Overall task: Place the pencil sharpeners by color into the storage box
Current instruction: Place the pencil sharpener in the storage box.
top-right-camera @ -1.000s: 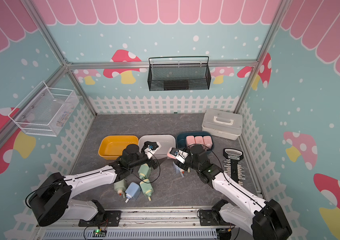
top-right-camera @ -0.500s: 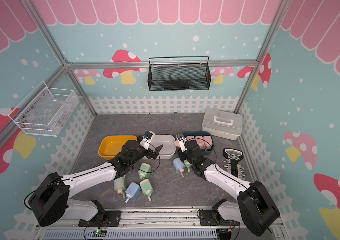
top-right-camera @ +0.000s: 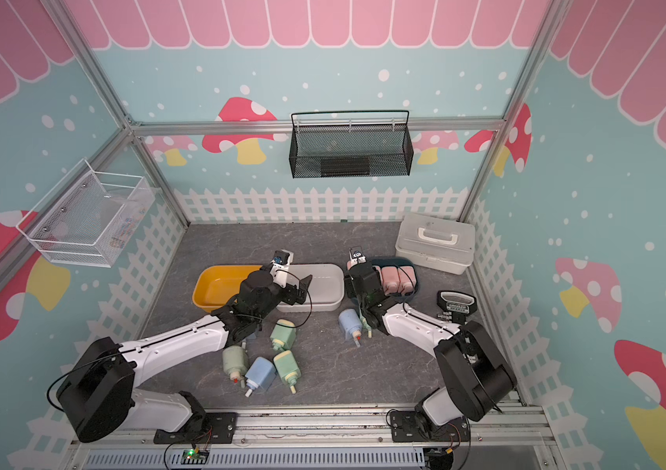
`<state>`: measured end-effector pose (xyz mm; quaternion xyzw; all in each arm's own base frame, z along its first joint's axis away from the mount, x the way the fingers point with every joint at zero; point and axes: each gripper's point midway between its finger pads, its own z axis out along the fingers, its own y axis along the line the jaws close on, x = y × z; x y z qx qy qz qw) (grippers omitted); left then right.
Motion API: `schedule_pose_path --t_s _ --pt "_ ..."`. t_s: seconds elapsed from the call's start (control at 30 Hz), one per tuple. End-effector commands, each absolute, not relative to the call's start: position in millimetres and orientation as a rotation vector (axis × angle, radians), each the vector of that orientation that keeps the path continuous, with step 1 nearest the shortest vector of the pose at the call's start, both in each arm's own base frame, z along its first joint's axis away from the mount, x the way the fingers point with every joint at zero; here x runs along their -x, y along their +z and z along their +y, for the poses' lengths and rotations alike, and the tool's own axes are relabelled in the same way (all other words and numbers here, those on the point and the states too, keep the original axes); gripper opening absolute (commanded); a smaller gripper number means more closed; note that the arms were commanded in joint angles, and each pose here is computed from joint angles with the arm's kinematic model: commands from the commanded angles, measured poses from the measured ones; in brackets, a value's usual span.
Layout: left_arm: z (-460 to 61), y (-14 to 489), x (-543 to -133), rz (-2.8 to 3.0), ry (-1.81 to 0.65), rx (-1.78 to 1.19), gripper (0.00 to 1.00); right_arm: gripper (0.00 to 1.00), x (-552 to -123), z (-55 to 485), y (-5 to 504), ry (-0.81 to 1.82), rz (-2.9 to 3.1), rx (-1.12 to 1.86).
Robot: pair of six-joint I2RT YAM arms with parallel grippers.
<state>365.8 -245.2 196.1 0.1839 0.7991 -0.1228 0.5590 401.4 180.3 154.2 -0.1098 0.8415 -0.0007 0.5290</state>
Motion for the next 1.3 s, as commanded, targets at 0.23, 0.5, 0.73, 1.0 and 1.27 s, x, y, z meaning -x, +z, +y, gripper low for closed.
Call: schedule_pose_path --t_s 0.23,0.5,0.73,1.0,1.27 --pt "-253.8 171.3 -382.0 2.046 -0.297 -0.359 0.99 0.0 -430.4 184.1 159.1 -0.02 1.938 0.149" --pt "-267.8 158.3 -377.7 2.108 -0.35 -0.436 0.99 0.0 -435.3 191.4 140.1 -0.012 1.942 0.182" --pt "-271.4 149.0 -380.2 2.139 -0.369 -0.408 0.99 0.04 -435.0 193.7 130.8 0.002 1.957 0.186" --pt "-278.7 139.5 -380.7 2.182 -0.415 -0.388 0.99 0.16 -433.1 188.9 120.2 -0.011 1.979 0.159" --pt "-279.4 131.6 -381.5 2.214 -0.402 -0.384 0.99 0.37 -431.0 187.9 118.4 -0.01 1.988 0.154"
